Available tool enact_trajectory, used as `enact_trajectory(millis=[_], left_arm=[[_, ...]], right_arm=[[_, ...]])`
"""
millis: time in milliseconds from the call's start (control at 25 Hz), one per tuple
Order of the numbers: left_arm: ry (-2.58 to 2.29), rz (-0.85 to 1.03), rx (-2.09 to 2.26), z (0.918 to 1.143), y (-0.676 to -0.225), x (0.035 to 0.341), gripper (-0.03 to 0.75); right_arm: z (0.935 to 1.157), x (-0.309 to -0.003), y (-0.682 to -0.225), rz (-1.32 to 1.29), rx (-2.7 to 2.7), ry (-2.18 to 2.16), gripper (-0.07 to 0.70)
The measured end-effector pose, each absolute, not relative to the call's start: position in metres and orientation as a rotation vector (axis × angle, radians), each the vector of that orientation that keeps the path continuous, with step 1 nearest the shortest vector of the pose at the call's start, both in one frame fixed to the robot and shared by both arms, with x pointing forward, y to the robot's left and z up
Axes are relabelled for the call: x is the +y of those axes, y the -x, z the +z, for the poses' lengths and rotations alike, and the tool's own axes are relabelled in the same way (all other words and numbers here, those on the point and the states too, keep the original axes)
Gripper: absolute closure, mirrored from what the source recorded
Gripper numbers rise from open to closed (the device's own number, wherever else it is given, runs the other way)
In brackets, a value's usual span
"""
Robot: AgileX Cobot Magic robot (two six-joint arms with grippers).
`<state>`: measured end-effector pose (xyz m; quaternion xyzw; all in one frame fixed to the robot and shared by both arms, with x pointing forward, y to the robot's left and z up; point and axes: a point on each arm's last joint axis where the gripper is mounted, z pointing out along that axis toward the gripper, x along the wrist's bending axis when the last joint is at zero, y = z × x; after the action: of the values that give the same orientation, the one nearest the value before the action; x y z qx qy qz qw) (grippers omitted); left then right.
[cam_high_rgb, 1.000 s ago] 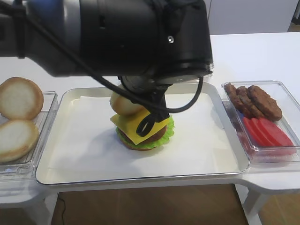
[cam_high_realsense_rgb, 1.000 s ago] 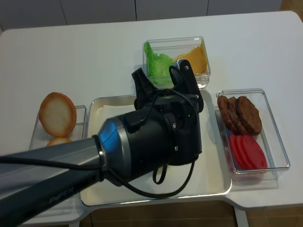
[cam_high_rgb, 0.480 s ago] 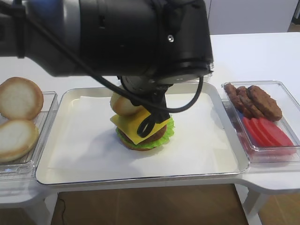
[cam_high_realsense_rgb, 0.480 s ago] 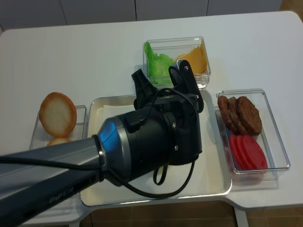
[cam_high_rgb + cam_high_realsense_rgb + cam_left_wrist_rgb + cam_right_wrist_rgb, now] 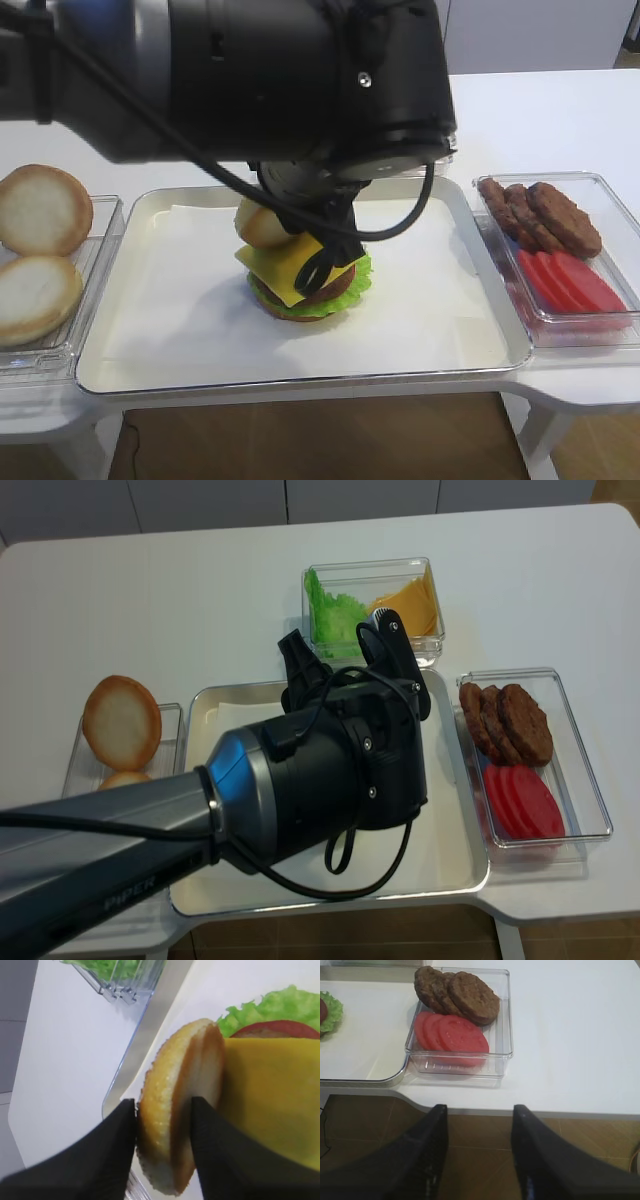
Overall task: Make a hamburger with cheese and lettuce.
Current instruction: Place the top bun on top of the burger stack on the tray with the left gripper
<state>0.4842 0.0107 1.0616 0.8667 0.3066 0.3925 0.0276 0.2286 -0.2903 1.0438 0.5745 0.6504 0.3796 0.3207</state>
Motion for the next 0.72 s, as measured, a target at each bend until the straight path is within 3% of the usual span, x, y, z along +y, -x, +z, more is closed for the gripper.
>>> enact_trajectory(millis=[720], left_arm=[[-2.7,1.113,0.945,1.058,-0.471,0.002,0.424]], right_arm=[[1.044,-0.29,-0.229,0.997,1.709,-1.51,0.311]])
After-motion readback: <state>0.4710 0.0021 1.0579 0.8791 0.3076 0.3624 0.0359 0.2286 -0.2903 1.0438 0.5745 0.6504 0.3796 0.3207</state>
